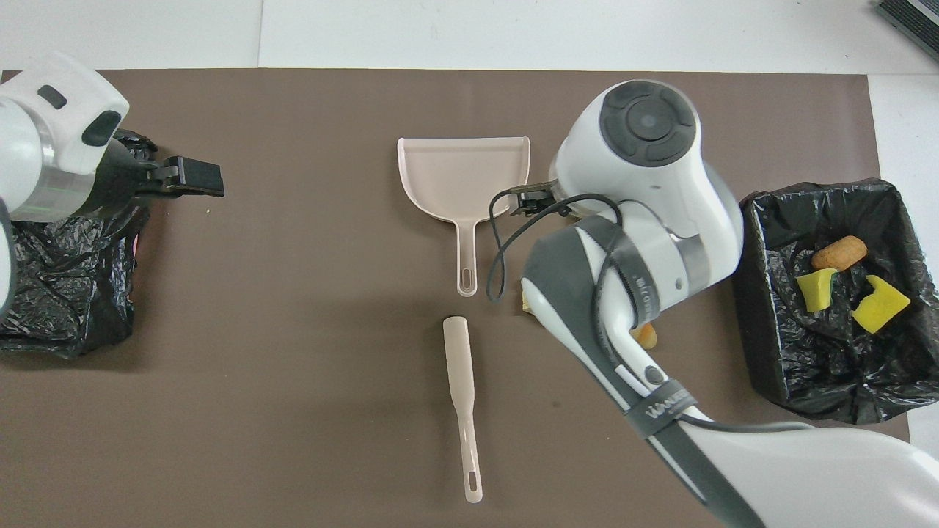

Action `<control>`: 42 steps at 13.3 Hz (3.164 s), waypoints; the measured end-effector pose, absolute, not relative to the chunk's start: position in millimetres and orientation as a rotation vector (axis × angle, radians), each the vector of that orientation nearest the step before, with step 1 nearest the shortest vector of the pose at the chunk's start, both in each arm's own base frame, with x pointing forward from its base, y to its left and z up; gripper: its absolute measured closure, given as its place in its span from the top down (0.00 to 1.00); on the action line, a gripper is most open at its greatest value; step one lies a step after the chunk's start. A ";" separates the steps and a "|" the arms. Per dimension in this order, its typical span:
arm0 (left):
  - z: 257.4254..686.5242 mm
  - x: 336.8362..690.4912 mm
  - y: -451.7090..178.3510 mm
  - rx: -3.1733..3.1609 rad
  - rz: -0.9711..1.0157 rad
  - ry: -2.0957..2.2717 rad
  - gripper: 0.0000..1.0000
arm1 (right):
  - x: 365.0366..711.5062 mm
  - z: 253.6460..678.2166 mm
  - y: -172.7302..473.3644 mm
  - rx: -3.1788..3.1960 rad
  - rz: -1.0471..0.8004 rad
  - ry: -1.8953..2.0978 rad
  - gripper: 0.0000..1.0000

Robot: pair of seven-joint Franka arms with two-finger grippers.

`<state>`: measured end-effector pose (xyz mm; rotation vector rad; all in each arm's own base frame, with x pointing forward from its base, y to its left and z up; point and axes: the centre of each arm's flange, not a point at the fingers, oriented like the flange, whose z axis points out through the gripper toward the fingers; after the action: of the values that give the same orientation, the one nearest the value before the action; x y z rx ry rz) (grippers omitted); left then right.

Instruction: Sweep and dump trash in bin

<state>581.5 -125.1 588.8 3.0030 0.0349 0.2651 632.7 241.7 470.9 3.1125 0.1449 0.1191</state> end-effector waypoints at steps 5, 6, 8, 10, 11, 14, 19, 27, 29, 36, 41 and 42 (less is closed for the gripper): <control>542.4 577.6 -232.1 2.984 0.200 0.029 1.00 | 642.5 528.8 109.8 3.110 0.037 0.266 1.00; 523.0 578.4 -262.1 2.971 0.202 0.072 1.00 | 637.5 545.7 88.2 3.115 0.046 0.242 1.00; 479.3 577.6 -311.8 2.962 0.188 0.065 1.00 | 625.3 576.2 52.0 3.111 0.070 0.178 1.00; 447.5 567.9 -352.0 2.964 0.167 -0.001 1.00 | 615.6 597.3 25.5 3.091 0.098 0.125 1.00; 437.7 562.3 -365.9 2.965 0.157 -0.030 1.00 | 609.3 603.2 15.4 3.089 0.077 0.101 1.00; 416.1 553.6 -389.1 2.970 0.139 -0.077 1.00 | 582.1 617.9 -2.0 3.086 -0.037 0.050 1.00; 368.4 539.1 -425.7 2.979 0.106 -0.142 1.00 | 545.3 608.9 5.9 3.079 -0.088 0.066 1.00; 357.9 540.4 -436.2 2.983 0.109 -0.148 0.74 | 542.8 606.0 14.0 3.113 -0.099 0.078 1.00; 357.6 541.6 -434.0 2.988 0.104 -0.143 0.49 | 542.8 606.0 14.1 3.114 -0.100 0.078 1.00; 375.7 554.2 -400.1 3.124 0.097 -0.357 0.32 | 541.7 604.3 17.4 3.117 -0.106 0.086 1.00; 447.5 576.6 -299.2 3.123 -0.031 -0.675 0.32 | 510.4 578.4 87.9 3.188 -0.135 0.238 1.00; 459.4 578.9 -277.8 3.111 -0.063 -0.743 0.32 | 500.2 568.7 106.7 3.184 -0.143 0.238 1.00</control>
<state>578.9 -277.8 459.4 3.1106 -0.7428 -0.0630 500.2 106.7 568.7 3.1841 0.2377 -0.1428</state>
